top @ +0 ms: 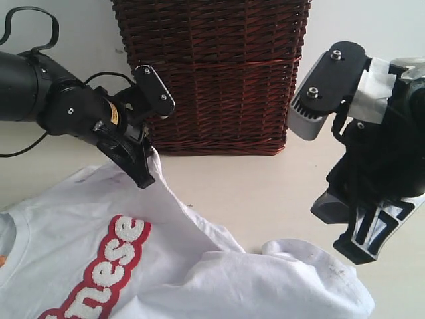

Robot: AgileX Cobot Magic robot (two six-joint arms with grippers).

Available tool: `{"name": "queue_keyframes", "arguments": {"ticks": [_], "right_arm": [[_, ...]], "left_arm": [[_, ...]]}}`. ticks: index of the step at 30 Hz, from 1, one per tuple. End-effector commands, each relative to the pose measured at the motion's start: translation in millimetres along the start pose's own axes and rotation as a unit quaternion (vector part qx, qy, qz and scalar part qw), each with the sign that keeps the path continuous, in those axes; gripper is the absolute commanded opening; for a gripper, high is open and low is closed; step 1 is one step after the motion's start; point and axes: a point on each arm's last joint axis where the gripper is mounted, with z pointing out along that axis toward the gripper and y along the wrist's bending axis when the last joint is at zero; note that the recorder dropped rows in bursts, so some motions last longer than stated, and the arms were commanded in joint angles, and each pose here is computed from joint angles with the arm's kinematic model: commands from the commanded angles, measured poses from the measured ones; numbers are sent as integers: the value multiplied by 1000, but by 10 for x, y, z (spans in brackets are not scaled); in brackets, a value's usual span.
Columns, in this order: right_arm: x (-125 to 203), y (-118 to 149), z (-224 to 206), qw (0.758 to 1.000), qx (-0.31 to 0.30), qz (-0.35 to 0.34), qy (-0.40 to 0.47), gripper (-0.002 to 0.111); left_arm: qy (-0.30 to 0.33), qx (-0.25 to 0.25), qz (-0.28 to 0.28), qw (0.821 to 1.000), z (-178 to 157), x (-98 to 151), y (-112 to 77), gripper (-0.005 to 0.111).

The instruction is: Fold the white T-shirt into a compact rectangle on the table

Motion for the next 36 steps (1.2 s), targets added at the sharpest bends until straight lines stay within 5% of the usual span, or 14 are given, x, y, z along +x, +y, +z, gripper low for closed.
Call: {"name": "queue_keyframes", "arguments": {"ticks": [1, 7, 10, 12, 15, 19, 29, 36], "right_arm": [[-10, -16, -8, 1000, 4, -2, -7, 43], [-12, -16, -8, 1000, 4, -2, -8, 43], [-12, -16, -8, 1000, 4, 3, -8, 43], [-12, -16, -8, 1000, 4, 3, -8, 43], [-12, -16, -8, 1000, 4, 3, -8, 43], [-10, -15, -8, 1000, 3, 3, -7, 43], [-12, 0, -9, 1000, -5, 9, -8, 43], [-12, 0, -9, 1000, -5, 9, -8, 43]], "left_arm": [[-20, -51, -8, 998, 39, 40, 202, 39], [1, -156, -62, 986, -7, 238, 573, 43], [-14, -153, -73, 985, -53, 181, 550, 49], [34, -160, -108, 981, -58, 248, 509, 49], [97, -85, -140, 982, -52, 416, 440, 49], [83, -14, -210, 974, -89, 541, 508, 49], [73, 85, -197, 974, 115, 667, 427, 49], [31, 40, -206, 977, 326, 660, 482, 49]]}}
